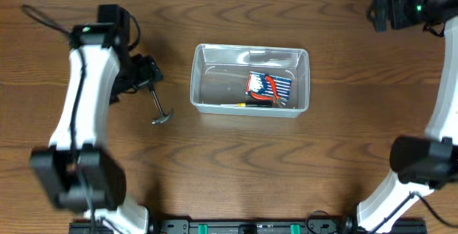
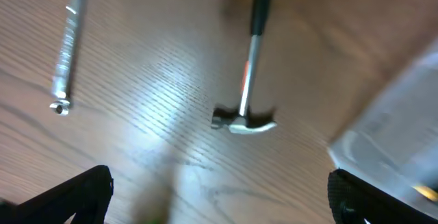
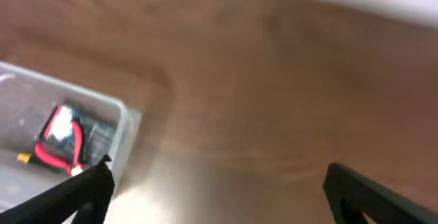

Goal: Pack container
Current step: 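Lower the left gripper onto the hammer handle and grasp it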

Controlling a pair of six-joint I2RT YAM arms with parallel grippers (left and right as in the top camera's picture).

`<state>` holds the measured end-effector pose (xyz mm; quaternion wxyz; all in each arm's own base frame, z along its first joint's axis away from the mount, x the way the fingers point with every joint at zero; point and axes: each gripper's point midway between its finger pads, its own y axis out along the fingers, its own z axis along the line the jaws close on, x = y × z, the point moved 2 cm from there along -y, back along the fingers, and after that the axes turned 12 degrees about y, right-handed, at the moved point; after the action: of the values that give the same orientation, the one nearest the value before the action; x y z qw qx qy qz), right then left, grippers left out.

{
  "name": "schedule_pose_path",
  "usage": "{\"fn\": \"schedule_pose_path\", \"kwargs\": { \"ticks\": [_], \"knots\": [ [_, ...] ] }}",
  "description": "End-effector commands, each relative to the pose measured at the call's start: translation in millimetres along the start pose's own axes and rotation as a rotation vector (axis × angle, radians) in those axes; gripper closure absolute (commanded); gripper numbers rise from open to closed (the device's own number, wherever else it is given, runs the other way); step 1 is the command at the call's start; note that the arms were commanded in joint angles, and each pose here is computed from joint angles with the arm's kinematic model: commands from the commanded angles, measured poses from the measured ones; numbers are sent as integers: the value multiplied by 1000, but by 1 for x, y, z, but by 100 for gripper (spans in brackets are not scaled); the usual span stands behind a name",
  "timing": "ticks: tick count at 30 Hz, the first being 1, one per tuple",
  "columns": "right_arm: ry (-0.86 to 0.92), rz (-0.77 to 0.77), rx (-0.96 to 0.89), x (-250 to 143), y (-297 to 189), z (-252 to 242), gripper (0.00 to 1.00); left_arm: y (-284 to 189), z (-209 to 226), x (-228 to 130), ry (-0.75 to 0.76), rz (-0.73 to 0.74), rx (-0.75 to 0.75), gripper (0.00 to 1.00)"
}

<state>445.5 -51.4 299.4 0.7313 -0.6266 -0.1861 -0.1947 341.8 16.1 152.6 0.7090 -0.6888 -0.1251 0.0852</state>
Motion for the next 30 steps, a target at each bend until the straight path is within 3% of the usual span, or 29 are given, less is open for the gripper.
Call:
{"fn": "schedule_pose_path", "kwargs": {
  "ticks": [1, 13, 19, 30],
  "knots": [
    [84, 69, 52, -11, 19, -3, 1, 35, -2, -1, -25, 113, 14, 2],
    [108, 155, 59, -22, 50, -11, 1, 114, -35, -11, 172, 310, -59, 2],
    [88, 158, 57, -22, 50, -12, 1, 128, -48, -8, 242, 273, -69, 1],
    [86, 194, 32, -30, 49, -15, 1, 136, -47, -11, 239, 268, -69, 1]
  ]
}}
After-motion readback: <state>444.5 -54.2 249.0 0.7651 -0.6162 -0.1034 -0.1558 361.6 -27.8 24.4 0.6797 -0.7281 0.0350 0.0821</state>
